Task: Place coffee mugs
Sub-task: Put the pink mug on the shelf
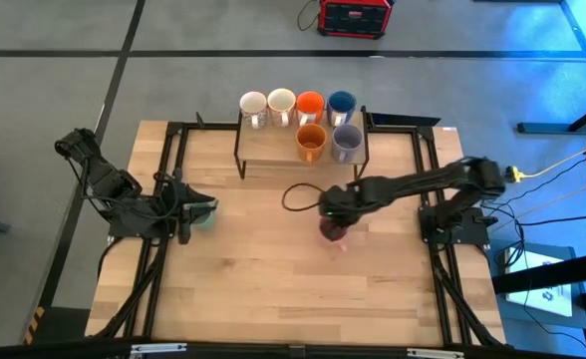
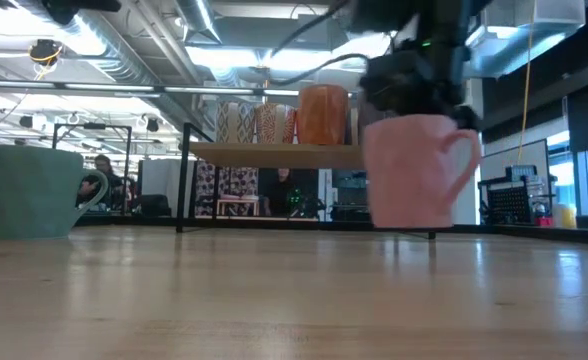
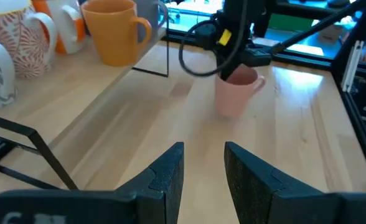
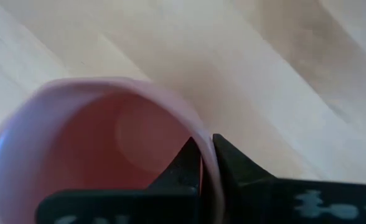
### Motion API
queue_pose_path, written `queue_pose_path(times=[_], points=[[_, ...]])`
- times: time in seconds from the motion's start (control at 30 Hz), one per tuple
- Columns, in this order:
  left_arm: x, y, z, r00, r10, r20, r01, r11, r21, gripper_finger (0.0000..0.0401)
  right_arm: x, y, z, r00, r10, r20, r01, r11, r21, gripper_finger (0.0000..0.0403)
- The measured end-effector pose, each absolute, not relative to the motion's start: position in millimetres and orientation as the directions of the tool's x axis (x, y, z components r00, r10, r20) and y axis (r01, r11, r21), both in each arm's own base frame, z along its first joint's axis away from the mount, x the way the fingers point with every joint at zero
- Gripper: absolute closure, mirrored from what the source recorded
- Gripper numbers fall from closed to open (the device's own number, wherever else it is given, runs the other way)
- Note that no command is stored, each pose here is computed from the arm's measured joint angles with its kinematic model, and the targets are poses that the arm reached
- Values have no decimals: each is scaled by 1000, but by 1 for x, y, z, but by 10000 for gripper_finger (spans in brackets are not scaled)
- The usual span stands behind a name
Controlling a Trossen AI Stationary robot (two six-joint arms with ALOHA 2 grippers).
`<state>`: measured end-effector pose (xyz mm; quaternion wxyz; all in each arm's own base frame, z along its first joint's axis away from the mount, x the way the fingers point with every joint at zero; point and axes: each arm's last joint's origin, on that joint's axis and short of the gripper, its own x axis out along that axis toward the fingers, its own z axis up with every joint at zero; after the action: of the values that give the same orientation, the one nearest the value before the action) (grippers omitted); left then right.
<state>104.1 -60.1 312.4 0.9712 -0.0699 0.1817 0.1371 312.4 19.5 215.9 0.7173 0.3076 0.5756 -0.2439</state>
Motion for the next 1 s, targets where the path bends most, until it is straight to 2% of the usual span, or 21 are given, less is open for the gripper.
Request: queue_pose_path(times=[0.3,0.53,0.77,1.0], points=[[104,-59,314,895,284,-343,-329,941,-81,291,356,15,201,214,74,-974,717,665,208,400],[105,-61,314,901,242,-359,-295,950,-100,291,369,11,191,241,140,-960,752,598,276,387],[105,-62,313,903,188,-387,-226,973,-53,291,369,10,190,244,104,-964,804,535,261,348],[105,-63,313,902,169,-396,-206,977,-51,291,369,9,194,248,85,-965,812,525,255,270]])
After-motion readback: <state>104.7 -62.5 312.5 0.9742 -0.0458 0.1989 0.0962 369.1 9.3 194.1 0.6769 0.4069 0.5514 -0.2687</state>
